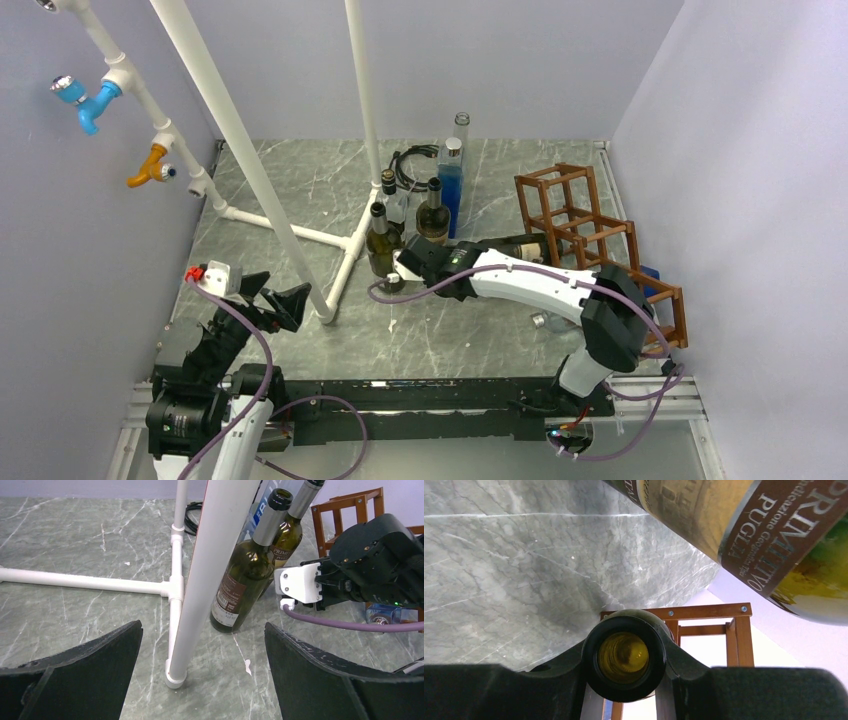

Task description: Put the wine bottle on the wine rack

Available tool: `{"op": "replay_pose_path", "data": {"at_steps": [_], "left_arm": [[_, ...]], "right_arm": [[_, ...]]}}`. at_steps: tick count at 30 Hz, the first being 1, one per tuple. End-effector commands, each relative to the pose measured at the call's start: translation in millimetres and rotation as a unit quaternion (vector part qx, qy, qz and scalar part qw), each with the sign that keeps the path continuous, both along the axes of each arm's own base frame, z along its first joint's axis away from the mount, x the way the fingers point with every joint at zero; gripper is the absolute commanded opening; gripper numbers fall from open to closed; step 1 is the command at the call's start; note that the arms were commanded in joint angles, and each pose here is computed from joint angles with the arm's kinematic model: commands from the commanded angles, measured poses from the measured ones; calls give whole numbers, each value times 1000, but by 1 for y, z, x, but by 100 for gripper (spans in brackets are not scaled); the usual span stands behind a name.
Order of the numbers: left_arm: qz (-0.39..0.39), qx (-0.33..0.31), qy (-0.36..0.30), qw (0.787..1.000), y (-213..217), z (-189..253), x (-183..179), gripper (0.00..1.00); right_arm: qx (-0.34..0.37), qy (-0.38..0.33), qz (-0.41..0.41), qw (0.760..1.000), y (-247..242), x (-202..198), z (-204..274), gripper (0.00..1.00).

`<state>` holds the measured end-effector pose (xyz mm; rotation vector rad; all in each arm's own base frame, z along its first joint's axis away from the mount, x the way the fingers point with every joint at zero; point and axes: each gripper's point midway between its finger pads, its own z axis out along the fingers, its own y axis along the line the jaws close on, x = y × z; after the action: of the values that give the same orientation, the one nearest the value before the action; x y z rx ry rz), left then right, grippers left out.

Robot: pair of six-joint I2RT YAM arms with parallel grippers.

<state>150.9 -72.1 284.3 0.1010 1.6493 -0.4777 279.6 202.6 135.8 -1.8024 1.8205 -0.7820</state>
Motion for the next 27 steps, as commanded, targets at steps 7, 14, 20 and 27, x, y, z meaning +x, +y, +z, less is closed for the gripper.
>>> {"op": "replay_pose_path", "data": {"at_steps": [7,14,20,27], "left_arm": [[5,-6,-26,1000,2,12,-3,98],[3,-5,-27,1000,1,12,-3,98],[2,-5,-26,1000,1,12,-3,98],[1,-5,-24,1000,0,11,-2,98]], "right_arm": [[-87,-64,-40,993,-34,16,19,0],[-72,-69,-38,994,-40,11,21,0],[-40,-72,-42,996,-43,10,18,0],[-20,-82,-34,996,-49,12,12,0]]}}
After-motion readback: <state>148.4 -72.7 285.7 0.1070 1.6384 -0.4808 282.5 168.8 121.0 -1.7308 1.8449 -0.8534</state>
